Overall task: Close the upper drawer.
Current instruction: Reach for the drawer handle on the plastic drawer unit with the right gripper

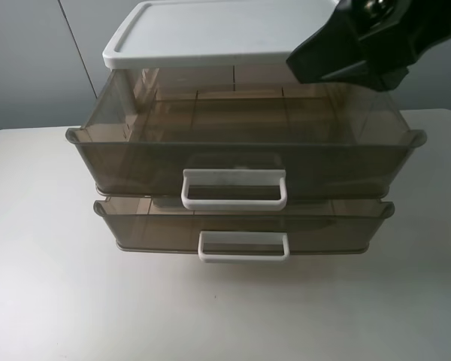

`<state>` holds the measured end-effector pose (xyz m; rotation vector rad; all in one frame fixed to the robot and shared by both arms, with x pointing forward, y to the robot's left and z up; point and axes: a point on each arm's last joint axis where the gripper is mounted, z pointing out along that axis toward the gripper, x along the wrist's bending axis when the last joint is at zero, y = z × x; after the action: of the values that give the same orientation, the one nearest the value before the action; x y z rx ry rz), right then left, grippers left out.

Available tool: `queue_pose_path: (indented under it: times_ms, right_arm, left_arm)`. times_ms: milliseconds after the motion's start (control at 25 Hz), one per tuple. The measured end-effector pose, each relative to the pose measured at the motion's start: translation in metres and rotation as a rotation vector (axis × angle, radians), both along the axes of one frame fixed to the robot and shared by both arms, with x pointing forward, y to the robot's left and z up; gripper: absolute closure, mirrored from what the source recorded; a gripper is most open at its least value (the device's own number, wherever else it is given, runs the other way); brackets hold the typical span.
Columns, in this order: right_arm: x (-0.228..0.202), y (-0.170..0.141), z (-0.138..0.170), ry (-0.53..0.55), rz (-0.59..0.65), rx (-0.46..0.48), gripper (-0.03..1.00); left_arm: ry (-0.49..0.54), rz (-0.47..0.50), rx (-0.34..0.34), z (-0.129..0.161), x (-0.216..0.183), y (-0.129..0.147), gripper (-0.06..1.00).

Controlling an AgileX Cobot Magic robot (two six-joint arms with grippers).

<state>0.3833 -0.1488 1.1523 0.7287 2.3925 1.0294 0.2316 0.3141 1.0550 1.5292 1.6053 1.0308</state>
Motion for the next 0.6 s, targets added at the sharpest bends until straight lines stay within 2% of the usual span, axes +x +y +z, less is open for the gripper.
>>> queue_pose_path:
  times_ms: [280, 600]
  right_arm:
    - [-0.021, 0.045, -0.02, 0.122, 0.211, -0.021, 0.29]
    - [-0.032, 0.071, -0.044, 0.299, 0.397, -0.078, 0.29]
  left_arm:
    - [0.0, 0.0, 0.0, 0.0, 0.0, 0.0, 0.2]
    - [0.0, 0.001, -0.002, 0.0, 0.0, 0.0, 0.2]
